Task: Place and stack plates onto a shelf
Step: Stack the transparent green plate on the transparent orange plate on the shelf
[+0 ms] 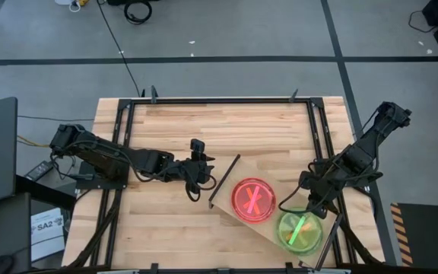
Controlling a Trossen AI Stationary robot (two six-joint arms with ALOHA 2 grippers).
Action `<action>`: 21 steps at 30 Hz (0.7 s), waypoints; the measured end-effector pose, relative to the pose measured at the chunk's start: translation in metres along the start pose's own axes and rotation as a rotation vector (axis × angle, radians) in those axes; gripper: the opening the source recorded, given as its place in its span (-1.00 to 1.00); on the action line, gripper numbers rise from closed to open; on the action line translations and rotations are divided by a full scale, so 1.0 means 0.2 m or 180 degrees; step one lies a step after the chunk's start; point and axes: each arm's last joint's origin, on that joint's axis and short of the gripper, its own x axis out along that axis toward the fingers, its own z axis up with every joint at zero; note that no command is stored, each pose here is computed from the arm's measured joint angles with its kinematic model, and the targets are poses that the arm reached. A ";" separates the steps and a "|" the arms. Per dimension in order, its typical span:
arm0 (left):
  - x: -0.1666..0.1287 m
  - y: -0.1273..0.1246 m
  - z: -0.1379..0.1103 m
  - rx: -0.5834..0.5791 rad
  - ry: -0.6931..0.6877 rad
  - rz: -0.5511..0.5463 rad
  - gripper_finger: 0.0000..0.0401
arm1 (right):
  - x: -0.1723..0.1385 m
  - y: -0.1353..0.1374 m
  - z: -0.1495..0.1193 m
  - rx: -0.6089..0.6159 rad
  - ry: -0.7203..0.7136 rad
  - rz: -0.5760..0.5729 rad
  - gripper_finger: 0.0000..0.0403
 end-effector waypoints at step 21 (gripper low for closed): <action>0.00 0.00 0.00 0.0001 0.0000 -0.0001 -0.29 | 0.00 0.00 -0.01 0.0051 0.0225 0.0041 -0.80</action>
